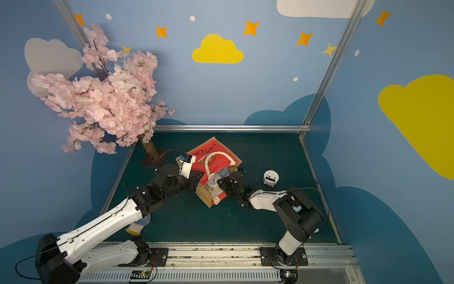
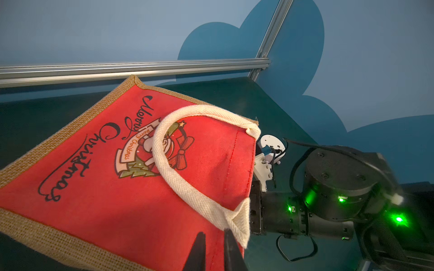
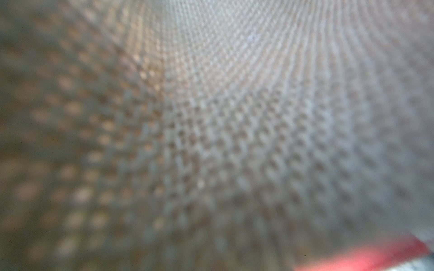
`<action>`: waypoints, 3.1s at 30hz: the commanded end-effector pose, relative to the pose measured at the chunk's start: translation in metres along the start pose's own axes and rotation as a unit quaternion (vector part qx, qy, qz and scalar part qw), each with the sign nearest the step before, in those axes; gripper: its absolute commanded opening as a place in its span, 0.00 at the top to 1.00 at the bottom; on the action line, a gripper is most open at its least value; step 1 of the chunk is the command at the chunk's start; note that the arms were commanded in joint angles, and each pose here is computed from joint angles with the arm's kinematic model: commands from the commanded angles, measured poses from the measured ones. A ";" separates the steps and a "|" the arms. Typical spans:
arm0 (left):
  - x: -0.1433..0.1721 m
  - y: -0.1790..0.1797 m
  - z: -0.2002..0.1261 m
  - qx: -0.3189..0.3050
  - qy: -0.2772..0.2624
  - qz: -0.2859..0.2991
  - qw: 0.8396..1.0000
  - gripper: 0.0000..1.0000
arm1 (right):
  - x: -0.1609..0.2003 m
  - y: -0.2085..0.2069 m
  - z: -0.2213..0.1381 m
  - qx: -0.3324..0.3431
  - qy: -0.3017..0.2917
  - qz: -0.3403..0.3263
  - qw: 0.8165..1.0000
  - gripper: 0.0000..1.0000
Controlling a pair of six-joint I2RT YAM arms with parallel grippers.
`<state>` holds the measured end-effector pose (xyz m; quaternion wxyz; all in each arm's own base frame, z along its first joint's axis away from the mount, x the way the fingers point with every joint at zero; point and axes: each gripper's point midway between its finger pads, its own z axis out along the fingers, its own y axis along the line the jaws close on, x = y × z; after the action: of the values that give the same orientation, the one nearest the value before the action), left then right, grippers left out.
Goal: Take the alarm clock out of the canvas bag
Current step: Pick up the alarm from the canvas bag, then place the alarm at the center of the board.
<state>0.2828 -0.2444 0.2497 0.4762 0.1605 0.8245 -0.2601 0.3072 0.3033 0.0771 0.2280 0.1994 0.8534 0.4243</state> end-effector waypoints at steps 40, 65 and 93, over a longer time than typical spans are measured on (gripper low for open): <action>-0.008 -0.007 0.003 0.011 -0.007 -0.010 1.000 0.84 | -0.034 -0.055 -0.120 0.043 -0.049 -0.026 0.998 0.82; 0.000 -0.009 0.006 0.002 0.009 0.017 1.000 0.83 | -0.097 -0.080 -0.176 0.016 -0.117 0.037 0.992 0.82; 0.031 -0.027 0.004 -0.043 0.078 0.123 0.988 0.48 | -0.155 -0.105 -0.125 0.063 -0.126 0.071 0.987 0.83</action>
<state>0.2550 -0.2716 0.2271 0.4439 0.2570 0.8409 -0.1727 0.3282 0.0830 0.0724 0.2534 0.3373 0.8387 0.3444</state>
